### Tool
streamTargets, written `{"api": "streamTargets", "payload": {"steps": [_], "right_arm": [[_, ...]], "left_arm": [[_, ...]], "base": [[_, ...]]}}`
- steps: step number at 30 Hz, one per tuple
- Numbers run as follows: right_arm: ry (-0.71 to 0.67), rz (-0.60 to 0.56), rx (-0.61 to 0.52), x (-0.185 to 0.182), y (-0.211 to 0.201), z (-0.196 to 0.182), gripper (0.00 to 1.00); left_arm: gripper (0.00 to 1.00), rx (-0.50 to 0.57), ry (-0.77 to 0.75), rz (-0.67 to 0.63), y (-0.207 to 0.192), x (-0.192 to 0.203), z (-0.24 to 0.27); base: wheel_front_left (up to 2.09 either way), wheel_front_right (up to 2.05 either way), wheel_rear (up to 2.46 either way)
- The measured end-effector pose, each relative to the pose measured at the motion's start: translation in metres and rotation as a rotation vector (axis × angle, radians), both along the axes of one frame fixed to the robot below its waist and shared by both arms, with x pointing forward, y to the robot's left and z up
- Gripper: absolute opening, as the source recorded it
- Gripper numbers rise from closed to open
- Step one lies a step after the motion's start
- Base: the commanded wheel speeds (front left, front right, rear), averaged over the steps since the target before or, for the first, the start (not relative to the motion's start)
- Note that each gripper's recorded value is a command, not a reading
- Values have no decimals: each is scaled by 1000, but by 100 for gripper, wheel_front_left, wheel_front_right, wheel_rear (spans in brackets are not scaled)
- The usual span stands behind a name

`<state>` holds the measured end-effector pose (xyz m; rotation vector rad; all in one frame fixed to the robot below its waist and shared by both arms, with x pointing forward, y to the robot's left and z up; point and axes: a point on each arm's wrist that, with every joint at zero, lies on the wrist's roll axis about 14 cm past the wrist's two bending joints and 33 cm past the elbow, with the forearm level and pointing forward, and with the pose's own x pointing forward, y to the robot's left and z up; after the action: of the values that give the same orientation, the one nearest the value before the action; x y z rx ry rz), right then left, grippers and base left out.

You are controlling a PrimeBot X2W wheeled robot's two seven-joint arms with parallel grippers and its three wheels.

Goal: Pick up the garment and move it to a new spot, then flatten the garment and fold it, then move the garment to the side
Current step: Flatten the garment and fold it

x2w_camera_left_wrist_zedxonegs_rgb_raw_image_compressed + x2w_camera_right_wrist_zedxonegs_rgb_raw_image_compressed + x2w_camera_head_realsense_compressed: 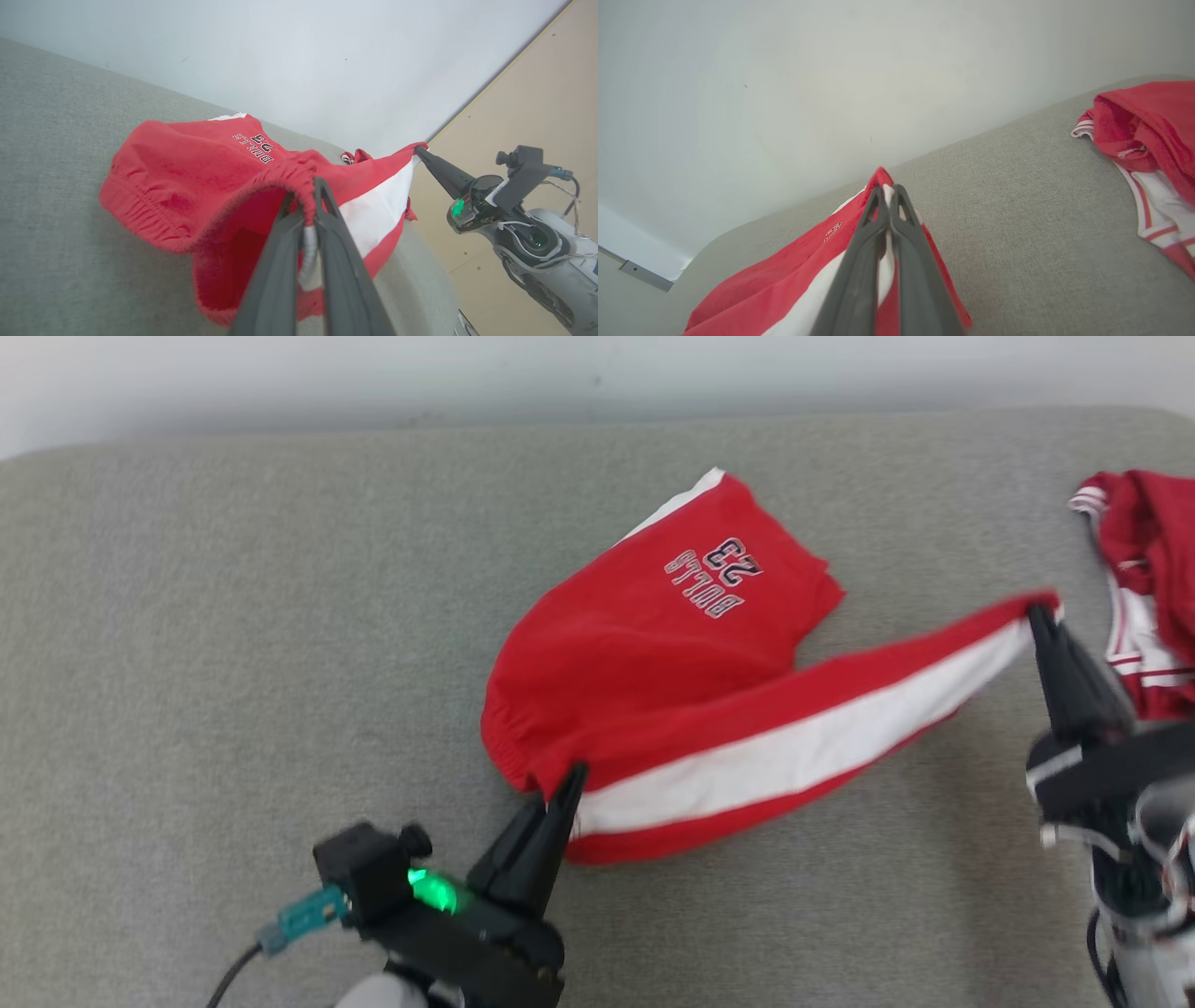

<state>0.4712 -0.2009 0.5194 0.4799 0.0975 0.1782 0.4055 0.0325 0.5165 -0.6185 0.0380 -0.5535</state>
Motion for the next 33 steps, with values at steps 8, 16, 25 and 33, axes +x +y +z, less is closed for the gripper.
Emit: {"api": "streamTargets", "payload": {"steps": [8,16,25,33], "right_arm": [[-4,81,-40,91,42,14,0],[53,107,-72,150,76,-3,0],[173,158,-184,179,109,-55,19],[173,169,-236,174,114,-60,100]], "left_arm": [[0,-49,19,118,27,47,-1],[0,-42,66,222,57,77,-17],[45,11,114,236,62,95,-40],[100,85,89,237,66,93,-39]], "base": [[0,0,0],[0,0,0],[0,0,0],[0,0,0]]}}
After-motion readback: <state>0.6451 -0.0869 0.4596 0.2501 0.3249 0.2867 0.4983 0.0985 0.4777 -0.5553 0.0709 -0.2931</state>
